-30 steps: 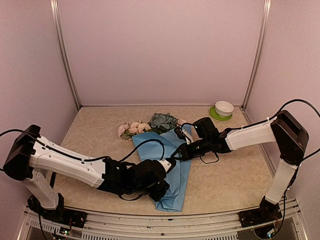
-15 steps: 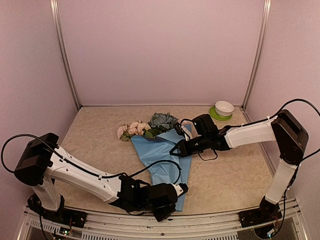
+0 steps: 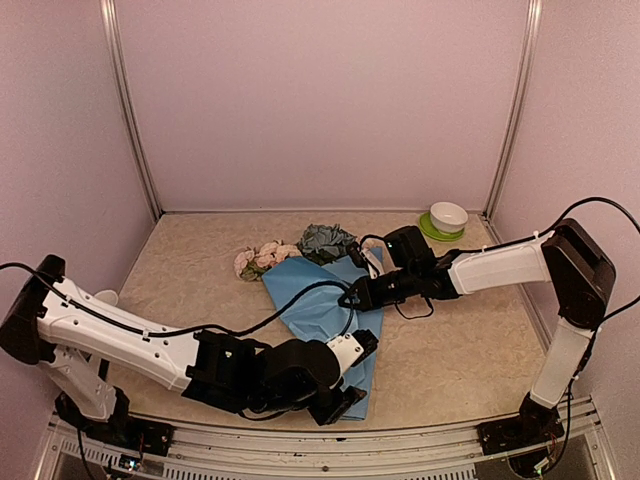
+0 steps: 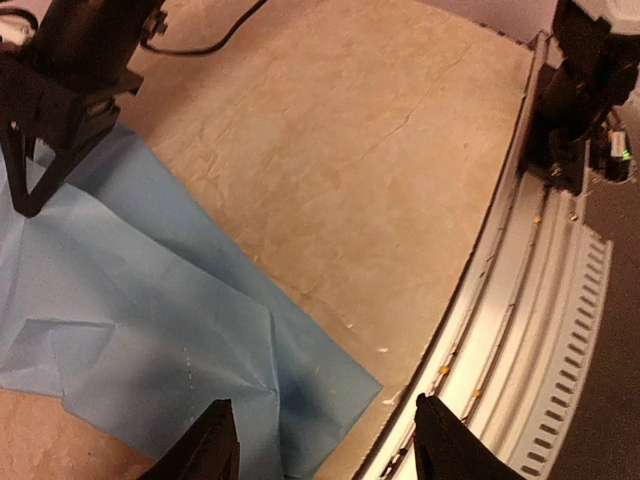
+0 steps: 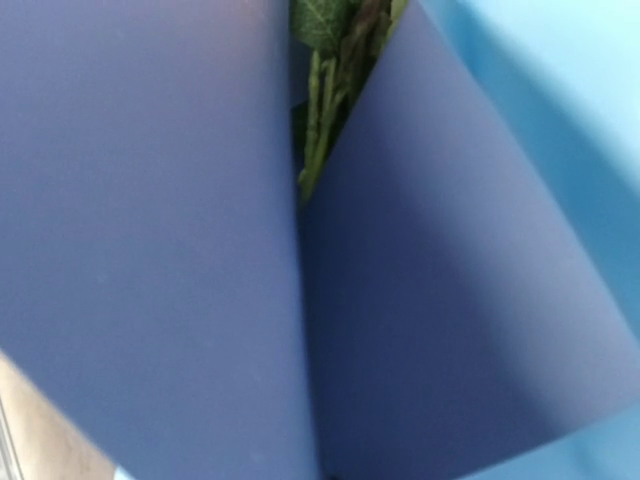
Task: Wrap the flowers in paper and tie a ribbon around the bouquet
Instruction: Press the fold line on the folded wrapping paper.
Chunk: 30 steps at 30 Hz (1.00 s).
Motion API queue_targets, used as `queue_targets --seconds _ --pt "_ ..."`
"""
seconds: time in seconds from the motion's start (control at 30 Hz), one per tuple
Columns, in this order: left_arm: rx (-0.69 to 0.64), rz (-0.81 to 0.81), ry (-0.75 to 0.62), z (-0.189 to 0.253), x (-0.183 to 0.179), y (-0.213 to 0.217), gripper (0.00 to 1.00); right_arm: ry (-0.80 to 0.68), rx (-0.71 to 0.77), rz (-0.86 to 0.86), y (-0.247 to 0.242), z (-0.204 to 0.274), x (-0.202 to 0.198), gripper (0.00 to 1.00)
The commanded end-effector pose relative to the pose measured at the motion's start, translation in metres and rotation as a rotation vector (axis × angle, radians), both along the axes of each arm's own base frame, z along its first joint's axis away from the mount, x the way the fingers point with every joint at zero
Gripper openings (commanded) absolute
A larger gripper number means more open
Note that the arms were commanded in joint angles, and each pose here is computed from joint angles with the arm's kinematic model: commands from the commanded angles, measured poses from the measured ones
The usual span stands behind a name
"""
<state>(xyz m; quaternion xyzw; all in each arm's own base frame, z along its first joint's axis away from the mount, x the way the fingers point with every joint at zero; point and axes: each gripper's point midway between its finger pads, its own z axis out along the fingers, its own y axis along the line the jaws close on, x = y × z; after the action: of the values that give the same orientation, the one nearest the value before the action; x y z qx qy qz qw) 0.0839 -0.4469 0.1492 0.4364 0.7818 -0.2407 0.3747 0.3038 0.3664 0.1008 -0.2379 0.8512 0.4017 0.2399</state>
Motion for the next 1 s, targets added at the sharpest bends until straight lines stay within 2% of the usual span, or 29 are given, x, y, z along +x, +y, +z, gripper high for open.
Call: queue_targets --seconds 0.0,0.1,0.2,0.37,0.6,0.97 --pt "0.242 0.071 -0.089 -0.058 0.018 0.022 0.59 -0.023 0.012 -0.016 -0.001 0.002 0.010 0.00" --pt "0.297 0.073 -0.112 -0.072 0.021 0.021 0.58 -0.023 0.013 -0.013 0.000 0.003 0.011 0.00" --pt "0.298 0.086 -0.129 -0.077 0.024 0.015 0.51 -0.015 0.009 -0.010 0.000 0.000 0.009 0.00" --pt "0.334 0.113 -0.148 -0.097 0.029 0.017 0.27 -0.012 0.010 -0.009 -0.001 -0.002 0.007 0.00" --pt "0.407 0.025 -0.117 -0.128 -0.001 0.015 0.01 -0.046 0.000 -0.039 -0.002 0.005 0.016 0.00" --pt "0.403 0.002 -0.089 -0.125 -0.009 0.011 0.00 -0.051 -0.033 -0.075 0.002 -0.006 0.032 0.00"
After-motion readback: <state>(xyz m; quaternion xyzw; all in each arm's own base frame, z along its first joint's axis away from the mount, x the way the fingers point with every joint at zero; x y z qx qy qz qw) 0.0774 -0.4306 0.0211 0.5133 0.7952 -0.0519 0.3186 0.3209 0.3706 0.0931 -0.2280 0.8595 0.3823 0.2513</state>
